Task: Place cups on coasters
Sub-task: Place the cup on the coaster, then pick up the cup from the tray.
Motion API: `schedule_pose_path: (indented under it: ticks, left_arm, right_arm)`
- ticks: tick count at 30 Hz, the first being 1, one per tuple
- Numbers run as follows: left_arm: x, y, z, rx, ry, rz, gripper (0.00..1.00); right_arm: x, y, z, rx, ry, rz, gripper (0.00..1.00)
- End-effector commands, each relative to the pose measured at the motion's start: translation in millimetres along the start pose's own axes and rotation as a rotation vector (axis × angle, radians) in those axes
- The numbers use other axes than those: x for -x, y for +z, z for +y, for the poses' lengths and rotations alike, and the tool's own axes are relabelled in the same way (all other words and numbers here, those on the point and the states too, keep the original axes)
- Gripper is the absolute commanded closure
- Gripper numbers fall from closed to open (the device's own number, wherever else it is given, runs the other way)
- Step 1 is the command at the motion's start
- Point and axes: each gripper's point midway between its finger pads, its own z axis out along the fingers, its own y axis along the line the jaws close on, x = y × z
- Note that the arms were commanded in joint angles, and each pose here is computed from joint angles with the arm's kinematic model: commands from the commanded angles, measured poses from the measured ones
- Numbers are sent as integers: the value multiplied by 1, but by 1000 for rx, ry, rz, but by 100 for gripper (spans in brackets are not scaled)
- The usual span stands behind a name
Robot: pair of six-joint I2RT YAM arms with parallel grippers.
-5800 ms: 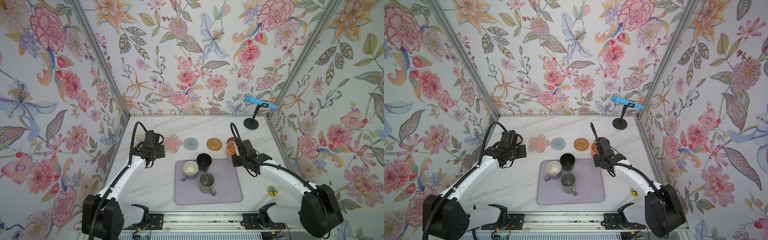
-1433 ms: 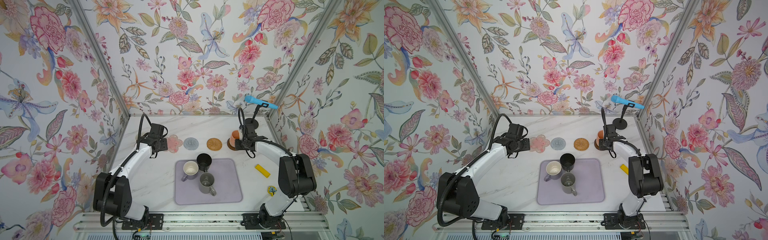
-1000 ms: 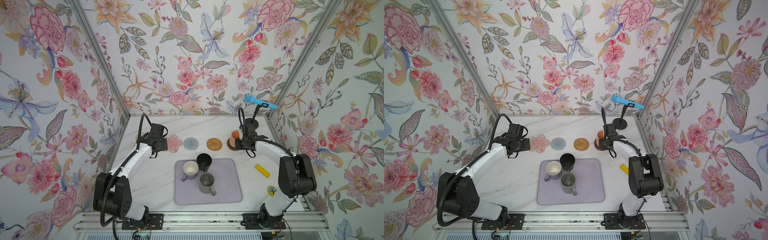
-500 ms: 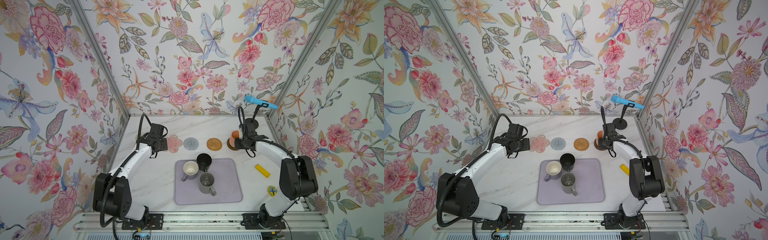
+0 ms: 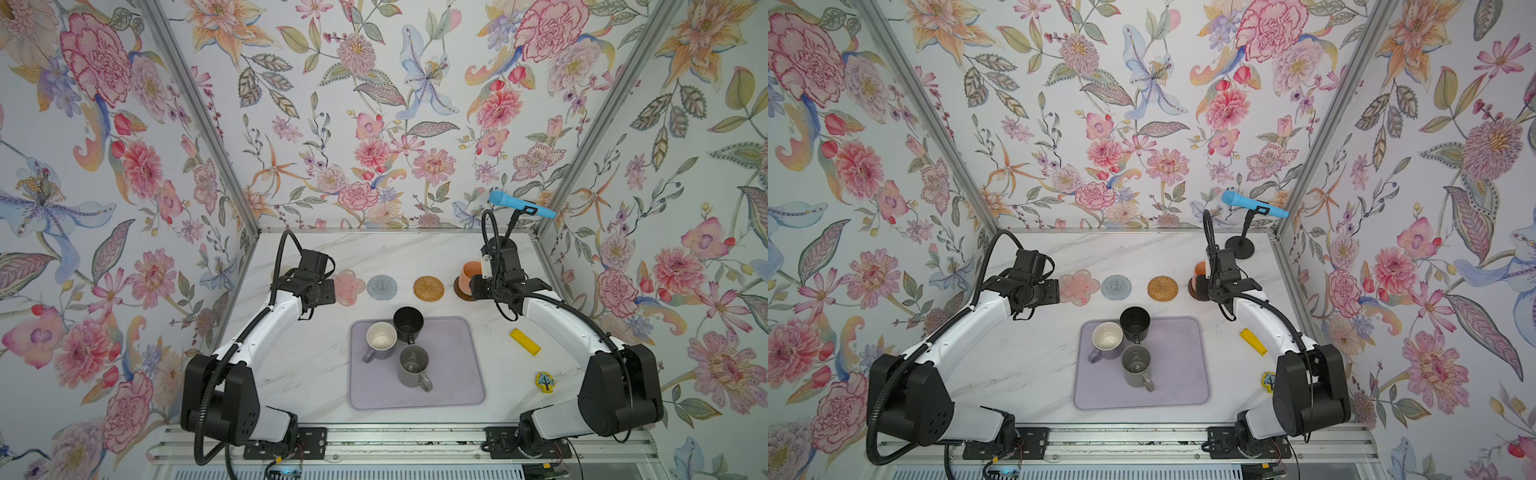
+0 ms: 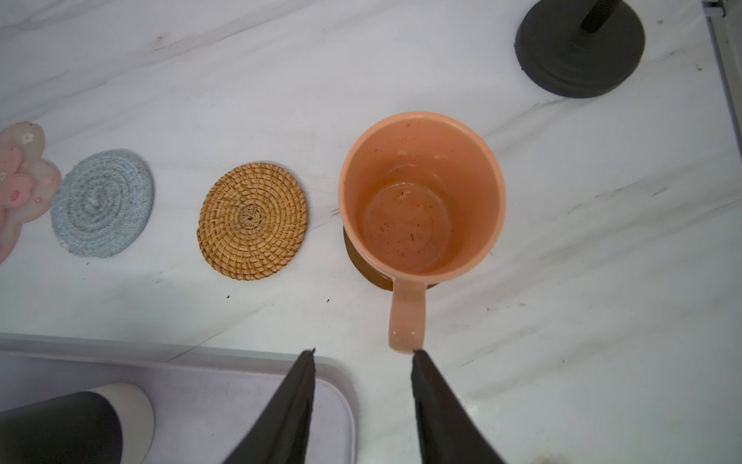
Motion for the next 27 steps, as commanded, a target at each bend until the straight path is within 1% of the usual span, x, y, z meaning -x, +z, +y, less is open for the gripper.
schedule_pose_path:
  ticks: [1, 5, 9, 12, 16, 21, 27]
  left_arm:
    - [-13, -7, 1, 7, 55, 31, 30]
    - [-16, -12, -2, -2, 88, 32, 30]
    - [-15, -18, -3, -2, 106, 22, 29]
    - [-14, -22, -8, -21, 141, 20, 30]
    - [-17, -26, -13, -23, 231, 41, 30]
    - [-32, -34, -15, -18, 355, 106, 30]
    - [-51, -44, -25, -75, 423, 143, 29]
  right_arm:
    - [5, -21, 10, 39, -44, -43, 56]
    - [10, -37, 17, 65, -47, -79, 55]
    - [10, -47, 21, 78, -54, -93, 55]
    - [8, -49, 25, 89, -56, -93, 55]
    - [1, -49, 31, 107, -59, -83, 54]
    - [-8, -47, 41, 135, -95, -77, 54]
    - [-6, -42, 46, 160, -136, -83, 54]
